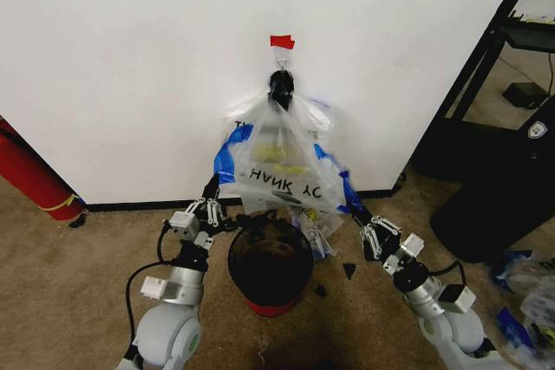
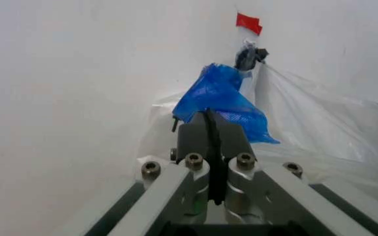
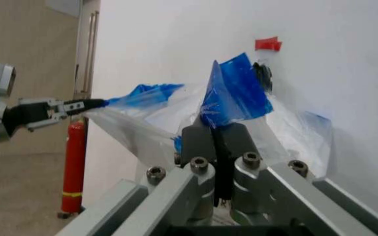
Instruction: Pick up the garbage bag from the wall and place it over the trash bin.
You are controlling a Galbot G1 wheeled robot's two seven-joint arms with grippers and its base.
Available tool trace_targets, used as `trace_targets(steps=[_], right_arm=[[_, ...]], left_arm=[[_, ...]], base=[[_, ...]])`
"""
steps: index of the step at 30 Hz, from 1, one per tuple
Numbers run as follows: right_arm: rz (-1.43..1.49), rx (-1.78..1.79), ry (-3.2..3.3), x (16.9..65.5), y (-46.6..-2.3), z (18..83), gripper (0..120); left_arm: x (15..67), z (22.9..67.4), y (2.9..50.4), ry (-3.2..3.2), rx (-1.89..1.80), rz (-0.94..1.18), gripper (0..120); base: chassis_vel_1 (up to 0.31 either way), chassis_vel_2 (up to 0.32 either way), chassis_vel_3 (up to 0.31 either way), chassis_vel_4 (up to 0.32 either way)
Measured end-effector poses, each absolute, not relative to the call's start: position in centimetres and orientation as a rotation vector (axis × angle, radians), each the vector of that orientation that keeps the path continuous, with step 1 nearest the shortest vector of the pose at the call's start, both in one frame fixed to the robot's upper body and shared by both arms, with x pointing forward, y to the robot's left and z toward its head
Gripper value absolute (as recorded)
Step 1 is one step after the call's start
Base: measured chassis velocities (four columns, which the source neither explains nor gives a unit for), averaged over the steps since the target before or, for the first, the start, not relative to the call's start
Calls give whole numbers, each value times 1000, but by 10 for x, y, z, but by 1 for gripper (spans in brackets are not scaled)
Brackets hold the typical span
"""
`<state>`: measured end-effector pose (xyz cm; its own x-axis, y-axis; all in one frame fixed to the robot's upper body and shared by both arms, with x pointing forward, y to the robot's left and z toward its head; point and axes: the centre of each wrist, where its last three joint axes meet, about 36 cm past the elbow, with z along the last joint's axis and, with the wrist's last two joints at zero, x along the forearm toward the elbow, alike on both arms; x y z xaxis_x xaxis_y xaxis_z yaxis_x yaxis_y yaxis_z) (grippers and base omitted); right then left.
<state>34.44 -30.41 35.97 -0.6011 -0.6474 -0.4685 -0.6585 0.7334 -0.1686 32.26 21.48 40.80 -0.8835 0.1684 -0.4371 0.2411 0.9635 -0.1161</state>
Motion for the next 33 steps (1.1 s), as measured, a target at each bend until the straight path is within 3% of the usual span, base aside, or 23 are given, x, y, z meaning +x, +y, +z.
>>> trace_targets(steps=[17,28,33], right_arm=[[-44,-1149,2396,335,-306,328,0],[45,-1111,2240,329,-281,375,0],[45,-1106,2213,327,-277,381,0]], left_arm=[[304,386,227,2703,213,-168,0],[270,431,222,2597,193,-144,0],[259,431,219,2599,174,-134,0]], base=[[0,0,0,0],[0,0,0,0],[0,0,0,0]])
